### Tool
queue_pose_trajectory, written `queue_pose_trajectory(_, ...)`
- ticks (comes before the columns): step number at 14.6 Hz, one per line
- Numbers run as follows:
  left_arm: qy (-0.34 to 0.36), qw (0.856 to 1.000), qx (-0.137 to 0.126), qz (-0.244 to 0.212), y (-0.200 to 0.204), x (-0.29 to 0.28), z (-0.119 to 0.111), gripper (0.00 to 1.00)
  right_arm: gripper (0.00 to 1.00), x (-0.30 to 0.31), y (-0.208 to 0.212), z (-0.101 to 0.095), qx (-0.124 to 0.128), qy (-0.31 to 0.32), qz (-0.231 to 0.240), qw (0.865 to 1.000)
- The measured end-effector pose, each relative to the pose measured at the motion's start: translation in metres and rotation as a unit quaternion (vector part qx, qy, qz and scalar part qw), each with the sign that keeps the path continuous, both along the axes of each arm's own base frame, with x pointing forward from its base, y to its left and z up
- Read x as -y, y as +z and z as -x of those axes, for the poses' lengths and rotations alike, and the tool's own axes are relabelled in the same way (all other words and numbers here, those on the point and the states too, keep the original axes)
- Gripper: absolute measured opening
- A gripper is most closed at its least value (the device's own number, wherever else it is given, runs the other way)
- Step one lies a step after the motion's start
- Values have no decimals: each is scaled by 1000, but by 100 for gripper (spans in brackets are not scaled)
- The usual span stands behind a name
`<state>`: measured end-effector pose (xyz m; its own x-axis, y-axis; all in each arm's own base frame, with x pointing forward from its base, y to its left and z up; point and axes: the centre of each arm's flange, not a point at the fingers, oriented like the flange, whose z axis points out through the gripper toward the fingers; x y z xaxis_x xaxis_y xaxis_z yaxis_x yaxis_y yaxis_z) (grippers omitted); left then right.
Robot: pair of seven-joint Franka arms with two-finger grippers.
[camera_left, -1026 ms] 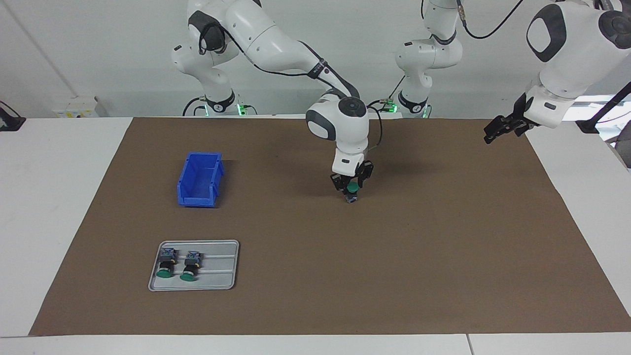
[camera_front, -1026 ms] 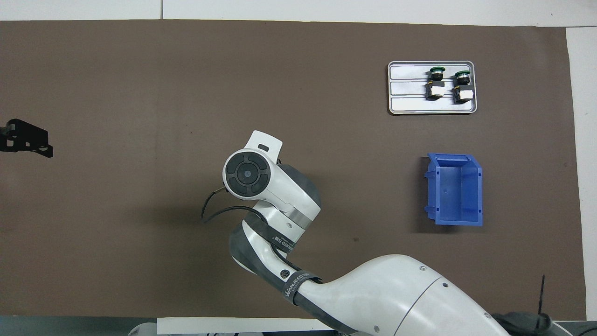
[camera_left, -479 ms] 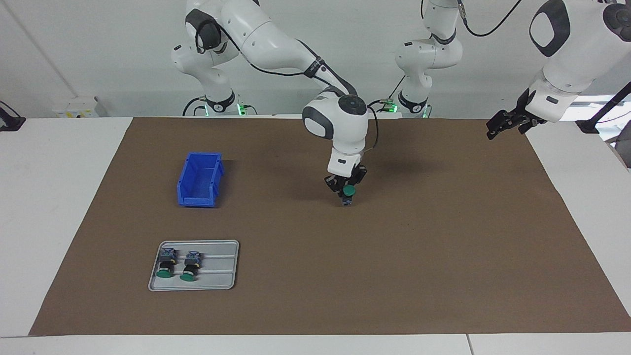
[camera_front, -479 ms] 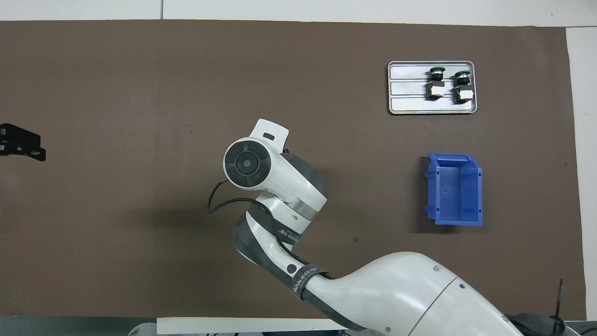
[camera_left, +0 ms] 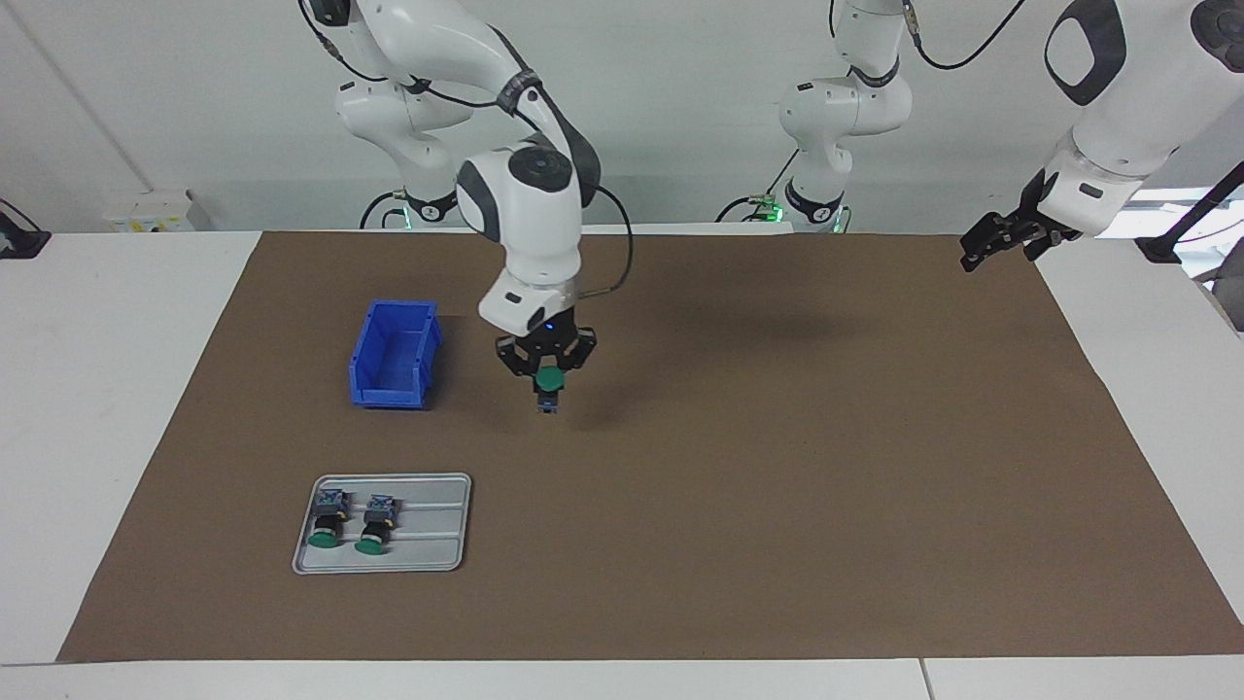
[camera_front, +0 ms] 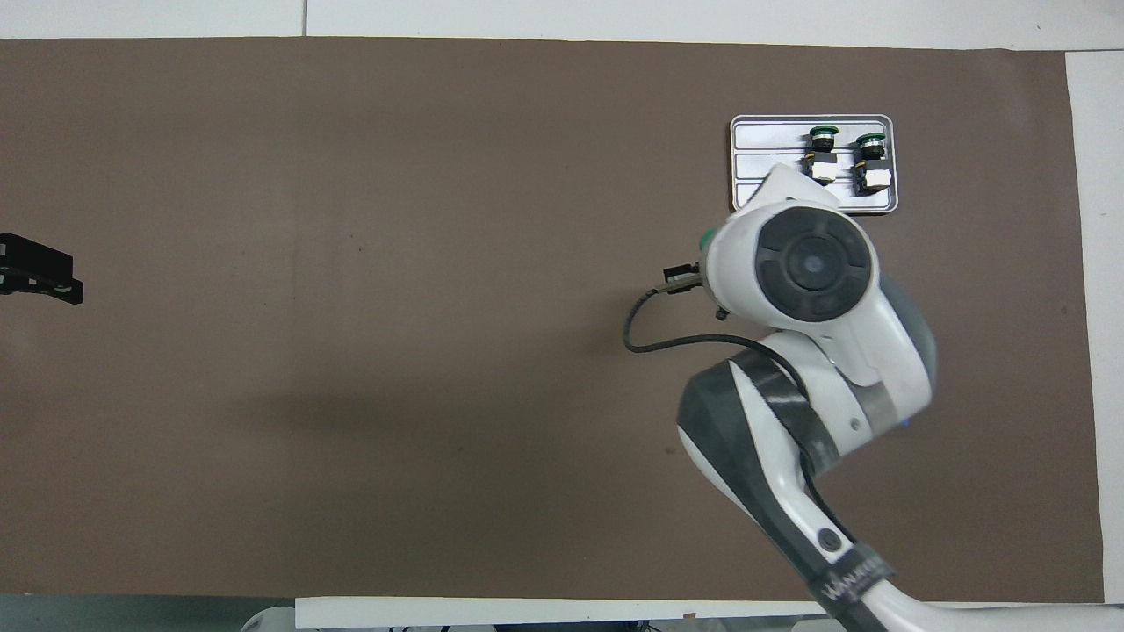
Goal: Place and press button with both arms
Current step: 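Carry the green button into the blue bin with the right gripper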
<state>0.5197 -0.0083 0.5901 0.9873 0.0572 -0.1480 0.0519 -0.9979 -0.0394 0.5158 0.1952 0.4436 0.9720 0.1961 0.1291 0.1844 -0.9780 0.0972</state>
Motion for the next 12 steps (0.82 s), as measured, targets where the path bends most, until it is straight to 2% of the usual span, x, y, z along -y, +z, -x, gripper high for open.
queue_pose_trajectory(2,0,1000,0,1,0,0,0,100,33,79,7,12,-16,14,-30,999)
queue_pose_trajectory(5,1,1000,0,3,0,0,0,100,33,184,-9,22,-35,-5,-42,999)
queue_pose_trajectory(7,2,1000,0,14,0,2,0,100,33,206,-25,26,-46,-22,-43,998)
queue_pose_trajectory(12,4,1000,-1,23,0,3,0,100,33,200,-59,26,-65,-19,-48,997)
